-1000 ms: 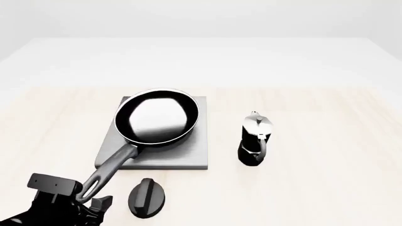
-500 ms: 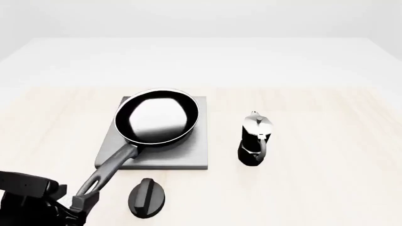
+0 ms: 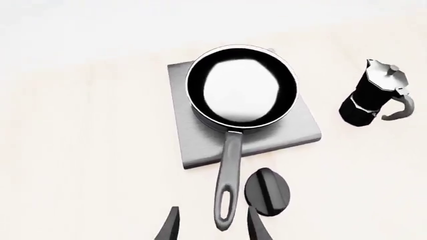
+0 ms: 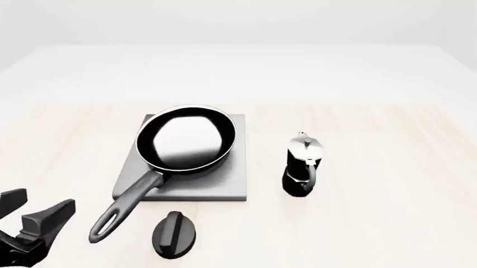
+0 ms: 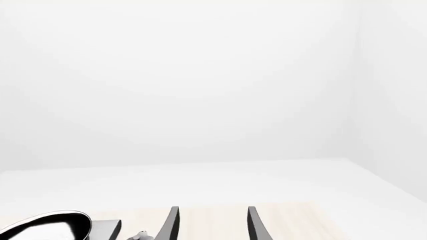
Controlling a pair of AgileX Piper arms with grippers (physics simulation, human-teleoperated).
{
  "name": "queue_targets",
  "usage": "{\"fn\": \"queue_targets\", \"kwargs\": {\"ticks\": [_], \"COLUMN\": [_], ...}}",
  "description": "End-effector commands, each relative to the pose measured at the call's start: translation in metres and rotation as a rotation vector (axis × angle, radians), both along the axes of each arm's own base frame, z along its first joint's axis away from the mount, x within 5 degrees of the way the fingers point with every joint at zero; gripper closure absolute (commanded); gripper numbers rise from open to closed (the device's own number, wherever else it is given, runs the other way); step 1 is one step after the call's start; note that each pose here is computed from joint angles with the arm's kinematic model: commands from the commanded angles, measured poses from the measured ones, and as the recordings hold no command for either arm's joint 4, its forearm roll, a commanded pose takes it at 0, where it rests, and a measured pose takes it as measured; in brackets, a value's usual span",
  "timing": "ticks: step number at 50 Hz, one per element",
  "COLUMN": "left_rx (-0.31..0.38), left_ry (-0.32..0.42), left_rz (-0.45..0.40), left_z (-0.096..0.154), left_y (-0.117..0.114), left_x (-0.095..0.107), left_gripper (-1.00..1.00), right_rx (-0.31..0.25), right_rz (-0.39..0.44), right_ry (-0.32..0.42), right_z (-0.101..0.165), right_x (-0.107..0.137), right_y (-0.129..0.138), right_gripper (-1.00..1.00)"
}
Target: Put the frying pan on the stove.
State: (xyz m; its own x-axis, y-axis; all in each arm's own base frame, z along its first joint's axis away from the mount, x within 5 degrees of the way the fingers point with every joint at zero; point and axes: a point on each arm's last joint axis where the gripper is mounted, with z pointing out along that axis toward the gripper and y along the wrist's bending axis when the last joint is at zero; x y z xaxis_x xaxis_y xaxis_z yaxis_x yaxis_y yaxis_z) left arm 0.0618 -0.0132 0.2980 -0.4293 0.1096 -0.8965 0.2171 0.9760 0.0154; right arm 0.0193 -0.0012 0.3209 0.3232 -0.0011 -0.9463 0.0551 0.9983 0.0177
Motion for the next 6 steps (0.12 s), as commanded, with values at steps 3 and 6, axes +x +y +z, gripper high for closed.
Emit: {"fn": "queue_targets", "kwargs": {"ticks": [3,6], "left_rx": [0.009,0.013], "left_ry": [-0.128,-0.16], "left_rz": [0.018,0.03], "left_z": [0.038,0.046], "left_y": [0.008,0.009], "left_x": [-0.031,-0.039], "left_gripper": [-1.0,-1.0], "right_rx": [-0.002,-0.002], "right_rz": [0.0,0.0], "right_ry": [-0.001,-0.001], "right_z": [0.001,0.003], "right_x": [-0.001,-0.002], "right_y": [0.0,0.0], "right_gripper": [-1.0,-1.0]}}
